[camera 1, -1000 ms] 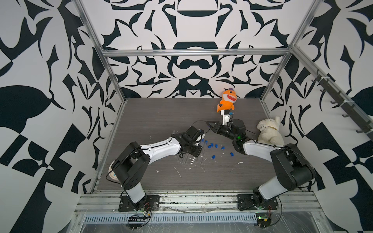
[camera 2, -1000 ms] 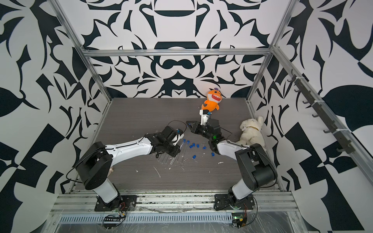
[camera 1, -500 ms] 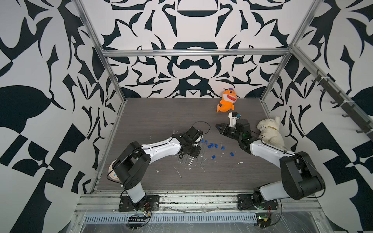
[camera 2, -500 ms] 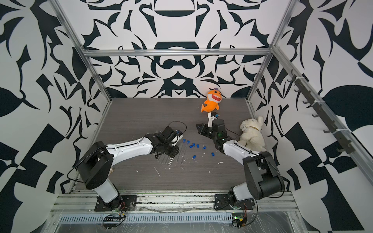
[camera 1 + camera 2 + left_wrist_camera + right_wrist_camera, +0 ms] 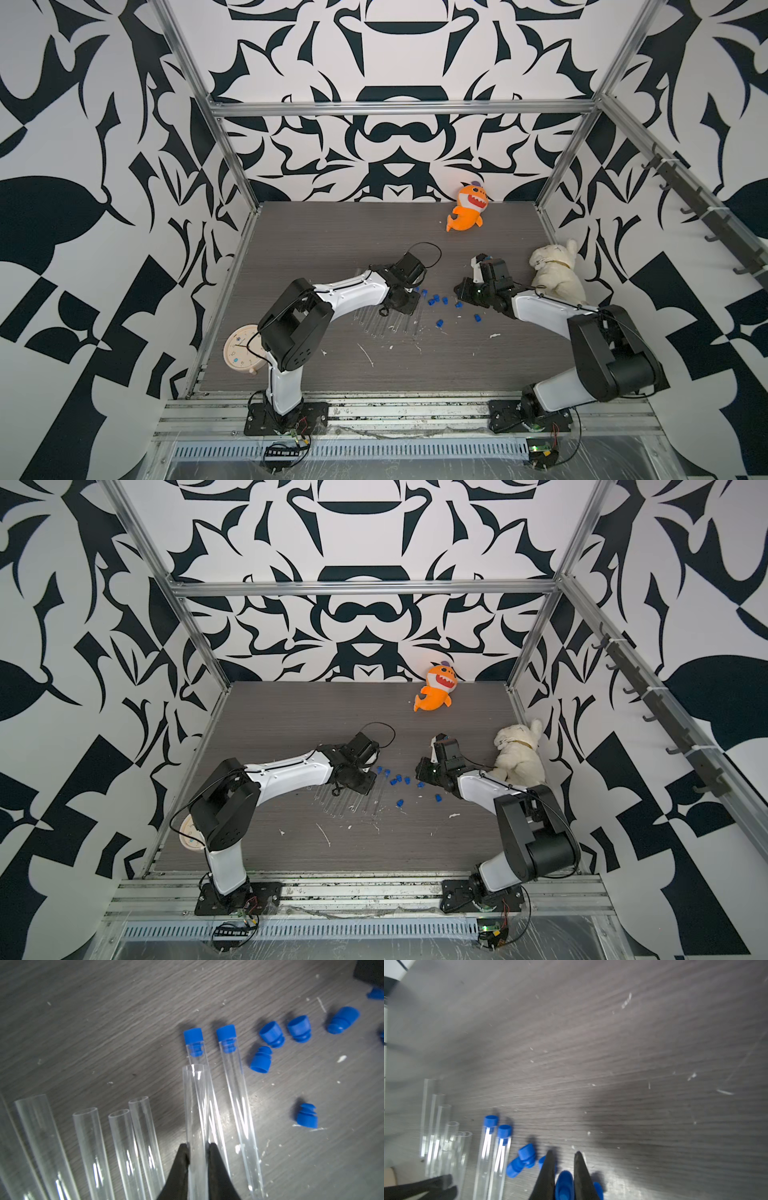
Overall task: Remove stoppers from test tubes
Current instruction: Place the stopper at the center of the board.
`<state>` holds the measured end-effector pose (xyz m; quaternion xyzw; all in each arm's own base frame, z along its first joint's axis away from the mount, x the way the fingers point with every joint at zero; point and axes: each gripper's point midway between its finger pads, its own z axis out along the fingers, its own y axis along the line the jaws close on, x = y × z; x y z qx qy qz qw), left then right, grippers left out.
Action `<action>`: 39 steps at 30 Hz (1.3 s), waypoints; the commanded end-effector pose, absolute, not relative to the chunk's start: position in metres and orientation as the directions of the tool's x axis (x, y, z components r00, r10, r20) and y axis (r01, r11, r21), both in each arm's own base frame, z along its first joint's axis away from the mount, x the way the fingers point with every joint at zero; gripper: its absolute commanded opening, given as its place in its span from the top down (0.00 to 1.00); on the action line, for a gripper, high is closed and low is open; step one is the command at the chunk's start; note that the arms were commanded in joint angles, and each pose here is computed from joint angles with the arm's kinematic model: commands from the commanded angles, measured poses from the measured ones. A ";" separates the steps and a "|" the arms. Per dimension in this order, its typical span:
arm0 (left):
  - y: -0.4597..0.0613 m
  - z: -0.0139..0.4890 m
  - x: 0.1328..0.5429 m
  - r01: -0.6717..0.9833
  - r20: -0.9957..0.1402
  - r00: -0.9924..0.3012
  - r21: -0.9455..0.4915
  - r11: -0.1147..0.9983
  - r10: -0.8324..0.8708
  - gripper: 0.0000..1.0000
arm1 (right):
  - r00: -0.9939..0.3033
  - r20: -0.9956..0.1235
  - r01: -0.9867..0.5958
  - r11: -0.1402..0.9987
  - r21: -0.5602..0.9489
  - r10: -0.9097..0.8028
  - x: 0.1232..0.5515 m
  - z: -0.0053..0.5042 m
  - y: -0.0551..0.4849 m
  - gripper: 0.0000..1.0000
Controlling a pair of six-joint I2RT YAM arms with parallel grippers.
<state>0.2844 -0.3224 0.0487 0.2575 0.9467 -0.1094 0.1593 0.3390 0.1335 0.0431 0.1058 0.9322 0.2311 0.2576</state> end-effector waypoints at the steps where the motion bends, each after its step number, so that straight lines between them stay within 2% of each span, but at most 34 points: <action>1: -0.311 0.041 0.286 0.489 -0.310 -0.842 -0.091 0.867 0.442 1.00 | -0.840 -0.452 0.064 0.884 0.464 0.298 0.343 0.042 0.132 1.00; 13: -0.308 0.025 0.288 0.469 -0.268 -0.859 -0.068 0.881 0.437 1.00 | -0.841 -0.452 0.078 0.892 0.445 0.299 0.342 0.032 0.128 0.96; 17: -0.307 0.023 0.288 0.466 -0.267 -0.860 -0.065 0.882 0.435 0.95 | -0.840 -0.452 0.079 0.891 0.447 0.301 0.342 0.031 0.128 0.92; 25: -0.308 0.025 0.287 0.464 -0.270 -0.861 -0.076 0.882 0.430 0.78 | -0.838 -0.452 0.082 0.890 0.449 0.305 0.342 0.031 0.127 0.85; 35: -0.308 0.025 0.286 0.461 -0.268 -0.864 -0.078 0.884 0.427 0.68 | -0.839 -0.449 0.088 0.890 0.447 0.308 0.342 0.028 0.126 0.80; 39: -0.307 0.030 0.286 0.460 -0.276 -0.862 -0.076 0.885 0.424 0.67 | -0.837 -0.451 0.090 0.890 0.448 0.311 0.342 0.029 0.125 0.78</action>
